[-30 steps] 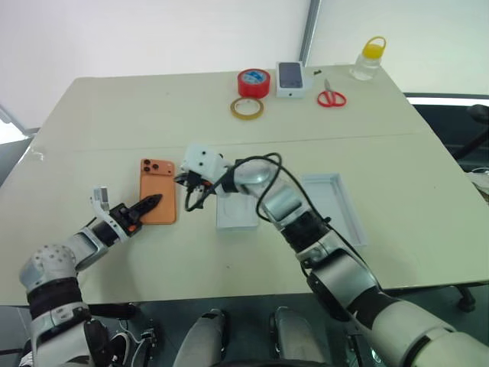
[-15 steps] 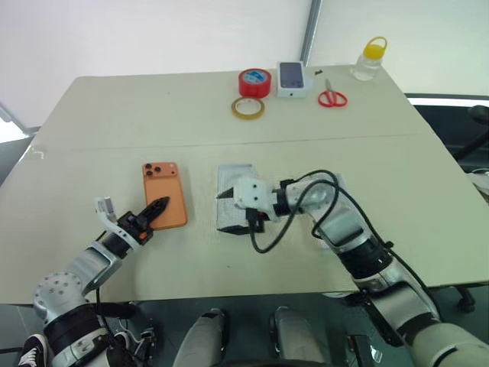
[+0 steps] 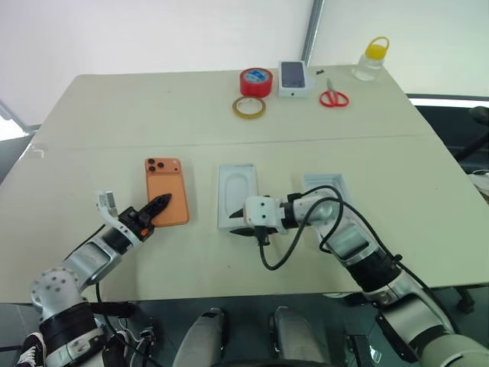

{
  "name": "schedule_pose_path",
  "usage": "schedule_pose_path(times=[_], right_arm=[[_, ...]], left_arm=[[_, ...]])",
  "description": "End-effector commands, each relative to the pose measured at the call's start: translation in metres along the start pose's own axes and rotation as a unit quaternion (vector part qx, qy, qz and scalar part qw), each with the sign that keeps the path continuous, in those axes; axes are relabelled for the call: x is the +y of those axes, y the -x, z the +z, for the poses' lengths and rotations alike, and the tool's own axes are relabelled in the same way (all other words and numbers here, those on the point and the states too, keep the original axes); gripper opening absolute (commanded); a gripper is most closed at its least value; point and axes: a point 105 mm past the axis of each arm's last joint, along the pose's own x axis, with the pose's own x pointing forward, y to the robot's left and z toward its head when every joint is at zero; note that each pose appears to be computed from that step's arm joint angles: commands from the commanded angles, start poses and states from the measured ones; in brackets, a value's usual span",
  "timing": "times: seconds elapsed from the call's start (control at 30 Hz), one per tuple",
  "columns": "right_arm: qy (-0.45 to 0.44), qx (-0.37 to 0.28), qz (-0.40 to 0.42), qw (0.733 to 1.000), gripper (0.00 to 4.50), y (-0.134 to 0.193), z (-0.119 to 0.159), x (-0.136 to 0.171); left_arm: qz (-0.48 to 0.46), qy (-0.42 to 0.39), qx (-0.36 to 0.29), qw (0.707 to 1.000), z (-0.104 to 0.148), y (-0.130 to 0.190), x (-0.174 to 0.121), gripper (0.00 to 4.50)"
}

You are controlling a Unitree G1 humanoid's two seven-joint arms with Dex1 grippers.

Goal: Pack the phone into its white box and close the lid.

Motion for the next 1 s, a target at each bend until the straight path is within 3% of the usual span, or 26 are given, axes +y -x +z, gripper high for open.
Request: schedule_pose_path(times=[0.03, 0.07, 0.23, 0.4, 0.6, 0.77, 0.93, 0.97, 1.0], right_arm=[[0.011, -0.004, -0.005, 1.000, 1.51, 0.000, 0.002, -0.001], [0.009, -0.004, -0.007, 1.000, 1.51, 0.000, 0.001, -0.001], [-0.001, 0.007, -0.005, 1.000, 0.08, 0.000, -0.005, -0.001], [-0.005, 0.003, -0.006, 1.000, 0.08, -0.004, -0.002, -0.004], [-0.003, -0.014, -0.040, 0.999, 0.08, -0.021, 0.019, -0.021], [0.000, 0.013, -0.055, 0.998, 0.08, -0.038, 0.017, -0.026], [-0.013, 0.007, -0.052, 0.999, 0.08, -0.040, 0.018, -0.018], [-0.015, 0.004, -0.051, 0.999, 0.67, -0.037, 0.019, -0.018], [-0.015, 0.002, -0.051, 0.999, 0.92, -0.034, 0.020, -0.019]], left_arm=[[-0.031, -0.018, -0.005, 0.999, 0.006, -0.001, -0.016, 0.00], [-0.030, -0.018, -0.004, 0.999, 0.005, -0.002, -0.016, 0.00], [-0.030, -0.020, 0.003, 0.999, 0.004, -0.002, -0.015, 0.00], [-0.028, -0.025, 0.002, 0.999, 0.004, -0.003, -0.016, 0.00], [-0.052, -0.037, -0.016, 0.998, 0.012, -0.022, -0.037, 0.00], [-0.066, -0.040, -0.027, 0.997, 0.016, -0.038, -0.049, 0.00], [-0.075, -0.040, -0.012, 0.996, 0.005, -0.056, -0.056, 0.00], [-0.073, -0.040, -0.003, 0.997, -0.001, -0.059, -0.054, 0.00], [-0.072, -0.042, 0.006, 0.997, -0.006, -0.062, -0.053, 0.00]])
